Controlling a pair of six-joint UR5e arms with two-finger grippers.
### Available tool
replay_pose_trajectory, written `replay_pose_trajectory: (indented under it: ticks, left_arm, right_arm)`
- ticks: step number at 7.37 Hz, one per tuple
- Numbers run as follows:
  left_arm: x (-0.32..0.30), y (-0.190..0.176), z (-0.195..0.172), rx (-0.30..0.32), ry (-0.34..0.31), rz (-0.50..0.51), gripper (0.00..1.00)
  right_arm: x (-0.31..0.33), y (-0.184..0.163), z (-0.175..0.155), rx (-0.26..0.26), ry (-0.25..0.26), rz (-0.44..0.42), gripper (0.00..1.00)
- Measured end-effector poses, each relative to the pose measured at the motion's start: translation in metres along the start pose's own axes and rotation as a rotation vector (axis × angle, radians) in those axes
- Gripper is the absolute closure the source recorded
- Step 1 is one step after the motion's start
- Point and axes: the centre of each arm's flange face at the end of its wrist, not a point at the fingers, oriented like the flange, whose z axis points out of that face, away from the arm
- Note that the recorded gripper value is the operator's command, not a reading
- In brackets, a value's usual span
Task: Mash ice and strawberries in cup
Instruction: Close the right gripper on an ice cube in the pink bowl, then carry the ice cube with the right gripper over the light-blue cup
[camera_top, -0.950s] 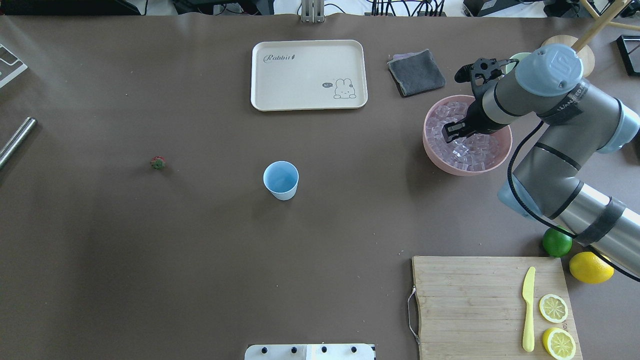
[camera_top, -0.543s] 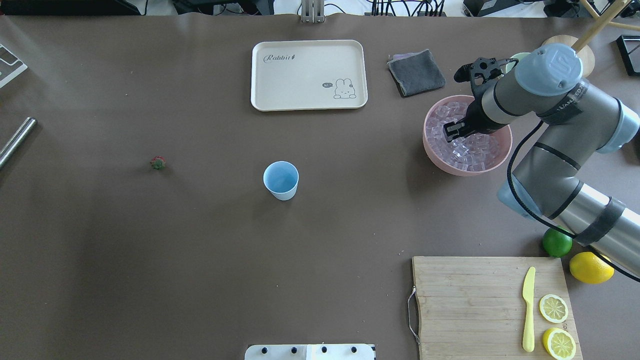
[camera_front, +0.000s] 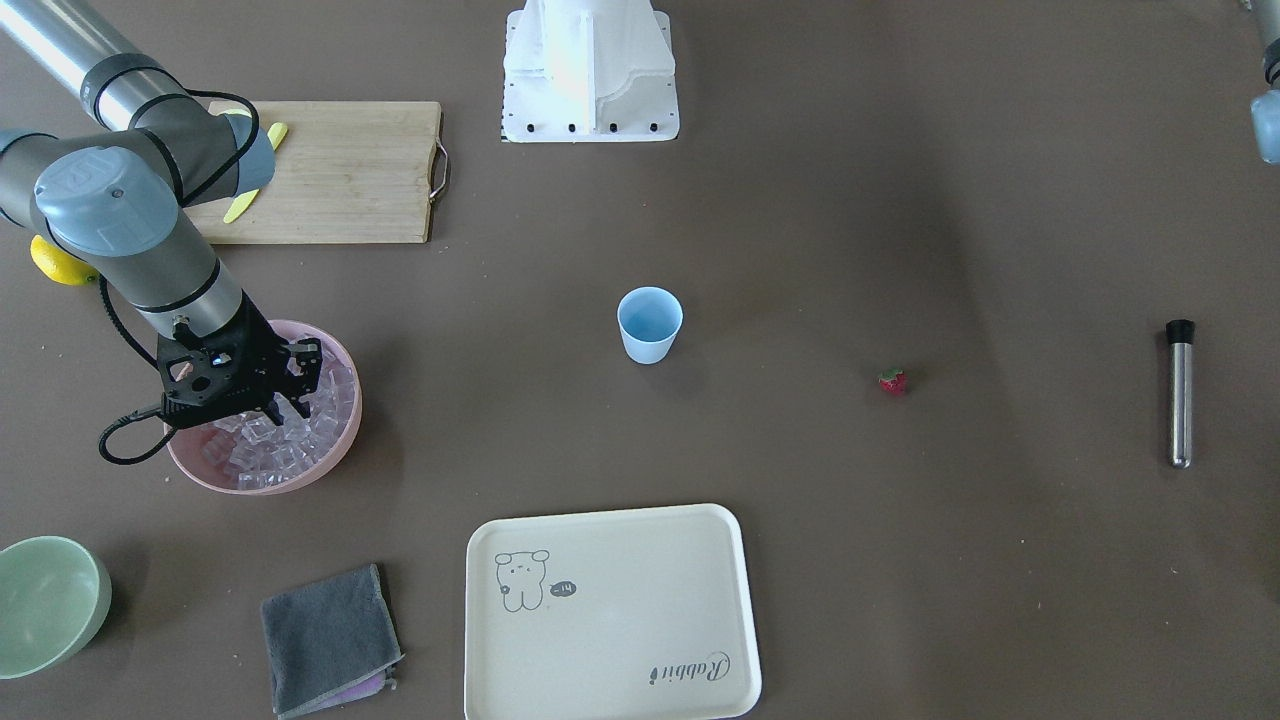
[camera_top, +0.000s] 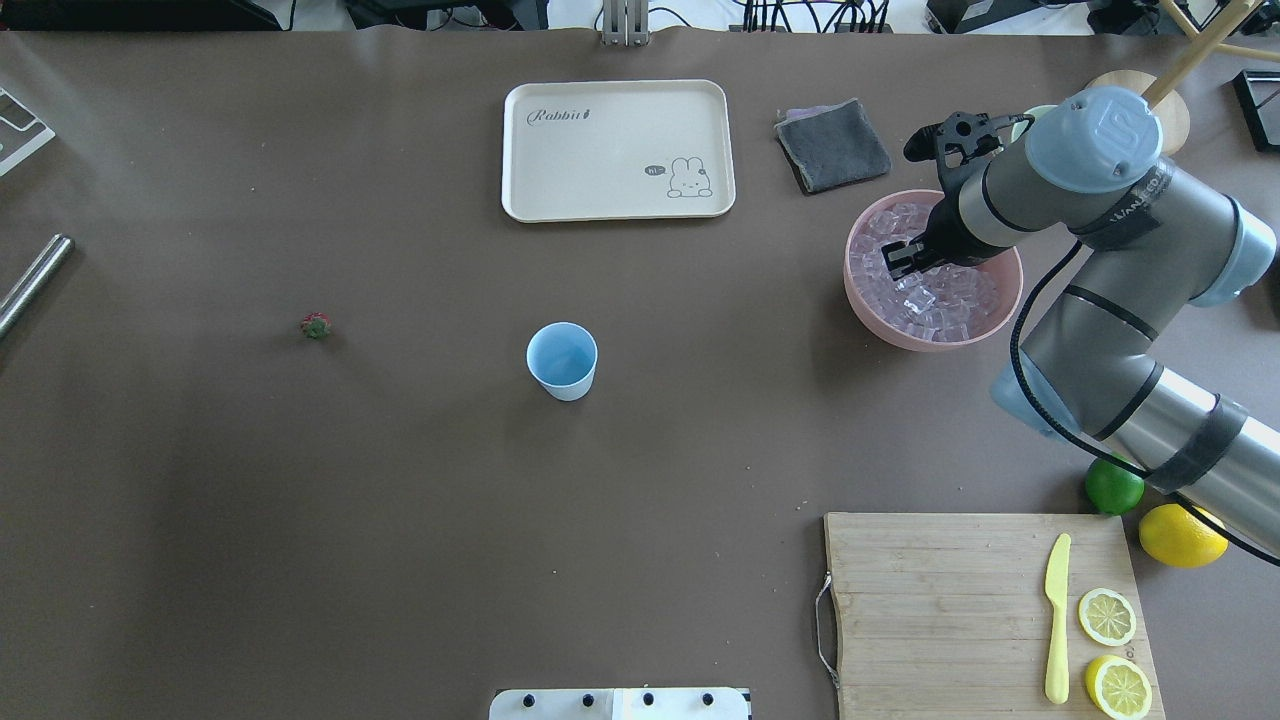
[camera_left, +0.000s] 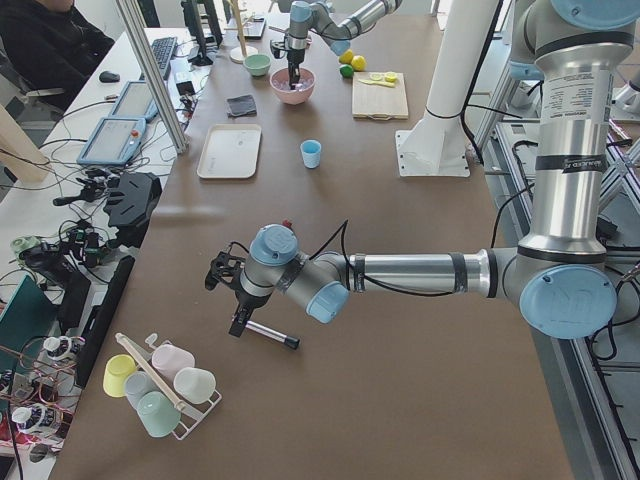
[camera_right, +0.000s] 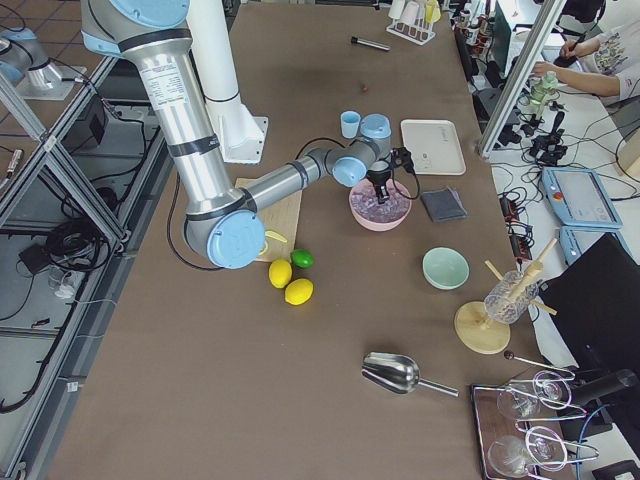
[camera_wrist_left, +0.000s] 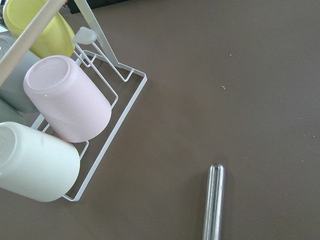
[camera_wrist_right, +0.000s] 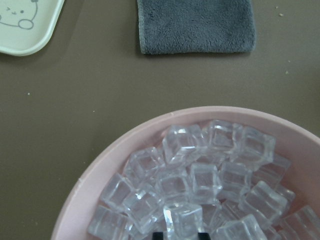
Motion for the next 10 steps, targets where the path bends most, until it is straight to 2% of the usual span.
replay_pose_trajectory:
  ticks: [2,4,5,7,10]
  left_arm:
    - [-0.003,-0.001,0.005,-0.001,-0.001,0.001,0.03]
    - [-0.012,0.001,0.016,0.009,0.001,0.005,0.03]
    - [-0.014,0.001,0.019,0.012,0.002,0.006,0.03]
    - [-0.014,-0.002,0.02,0.017,0.004,0.008,0.03]
    - [-0.008,-0.007,0.015,0.028,0.013,0.013,0.03]
  right_arm:
    - [-0.028,-0.017,-0.039,0.005,-0.034,0.024,1.0]
    - [-0.091,-0.04,-0.08,-0.002,-0.064,0.082,1.0]
    - [-0.138,-0.045,-0.085,0.007,-0.082,0.123,1.0]
    - [-0.244,-0.043,-0.072,0.05,-0.087,0.189,1.0]
    - [-0.372,-0.022,-0.056,0.102,-0.096,0.232,1.0]
